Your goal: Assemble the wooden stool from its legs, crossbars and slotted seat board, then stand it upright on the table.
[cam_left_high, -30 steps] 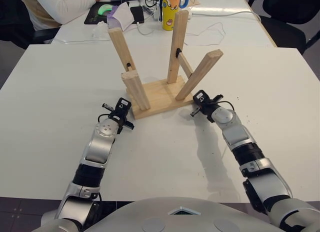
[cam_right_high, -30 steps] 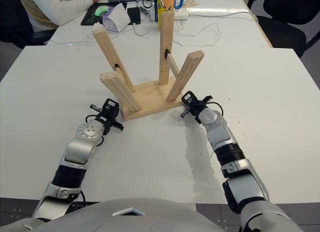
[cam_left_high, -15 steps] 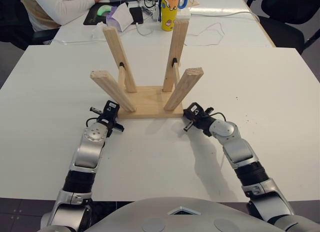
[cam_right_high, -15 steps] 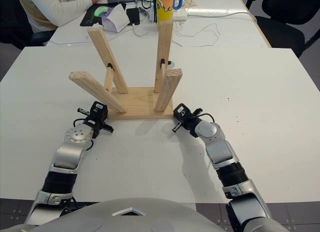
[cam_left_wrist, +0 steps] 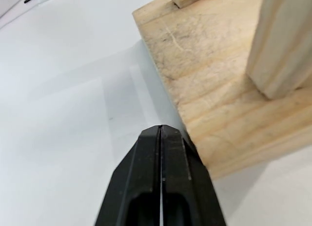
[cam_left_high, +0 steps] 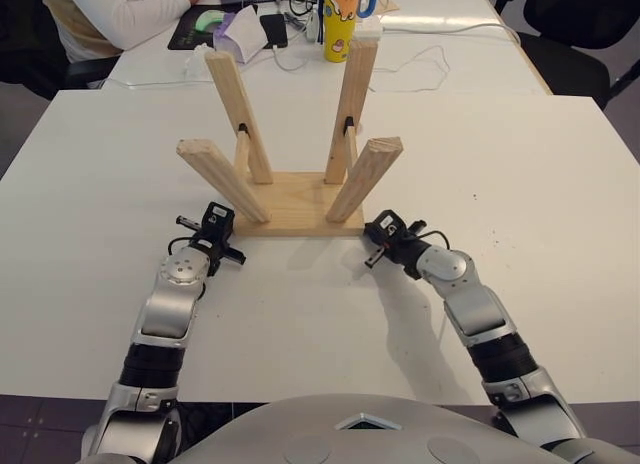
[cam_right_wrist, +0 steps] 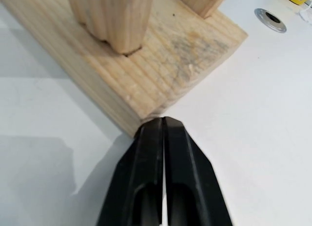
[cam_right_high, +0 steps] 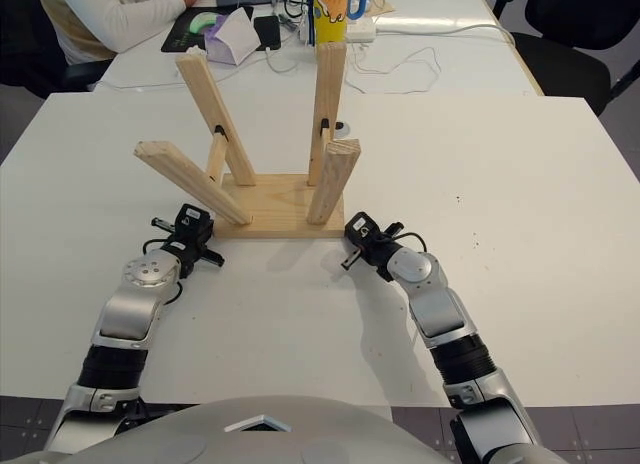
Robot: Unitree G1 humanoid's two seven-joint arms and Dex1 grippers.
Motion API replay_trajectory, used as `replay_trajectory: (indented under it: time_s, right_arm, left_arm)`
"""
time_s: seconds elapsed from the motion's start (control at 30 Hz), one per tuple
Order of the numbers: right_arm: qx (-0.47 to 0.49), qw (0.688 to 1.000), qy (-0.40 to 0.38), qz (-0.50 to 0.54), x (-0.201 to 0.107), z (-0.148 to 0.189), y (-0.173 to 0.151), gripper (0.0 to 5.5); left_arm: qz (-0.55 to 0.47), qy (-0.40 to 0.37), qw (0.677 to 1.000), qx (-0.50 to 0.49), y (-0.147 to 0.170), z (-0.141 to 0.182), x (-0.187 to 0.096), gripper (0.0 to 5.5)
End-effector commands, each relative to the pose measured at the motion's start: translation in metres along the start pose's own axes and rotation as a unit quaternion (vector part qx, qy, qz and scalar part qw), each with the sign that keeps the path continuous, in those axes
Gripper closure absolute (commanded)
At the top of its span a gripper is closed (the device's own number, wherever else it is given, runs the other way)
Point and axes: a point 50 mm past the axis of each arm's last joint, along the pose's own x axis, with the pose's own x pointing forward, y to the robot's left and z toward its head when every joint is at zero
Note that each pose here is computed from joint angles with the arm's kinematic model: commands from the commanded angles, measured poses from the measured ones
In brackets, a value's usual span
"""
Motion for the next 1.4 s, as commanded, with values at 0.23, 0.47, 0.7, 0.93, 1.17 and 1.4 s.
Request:
replay_trajectory:
  time_s: [0.23, 0.47, 0.7, 0.93, 1.17, 1.4]
  right_arm:
    - [0.012, 0.988, -0.151, 0.023, -0.014, 0.067, 0.001, 5.5]
    - [-0.004, 0.985, -0.174, 0.006, -0.022, 0.088, -0.009, 5.5]
    - [-0.001, 0.981, -0.195, -0.014, -0.025, 0.099, -0.014, 5.5]
    - [0.016, 0.974, -0.214, -0.064, -0.025, 0.107, -0.026, 5.5]
    - [0.012, 0.985, -0.112, -0.132, -0.016, 0.067, -0.042, 5.5]
    - [0.012, 0.987, -0.048, -0.154, -0.002, 0.032, -0.049, 5.5]
  left_arm:
    - [-0.087, -0.126, 0.987, -0.057, -0.011, 0.063, -0.016, 5.47]
    - [-0.071, -0.162, 0.983, -0.044, 0.001, 0.089, -0.026, 5.47]
    - [-0.04, -0.16, 0.985, -0.052, 0.009, 0.087, -0.024, 5.47]
    - [-0.013, -0.172, 0.983, -0.062, 0.02, 0.094, -0.025, 5.47]
    - [0.07, -0.11, 0.988, -0.079, 0.042, 0.065, -0.016, 5.47]
    - [0.089, -0.035, 0.992, -0.088, 0.045, 0.015, 0.0, 5.47]
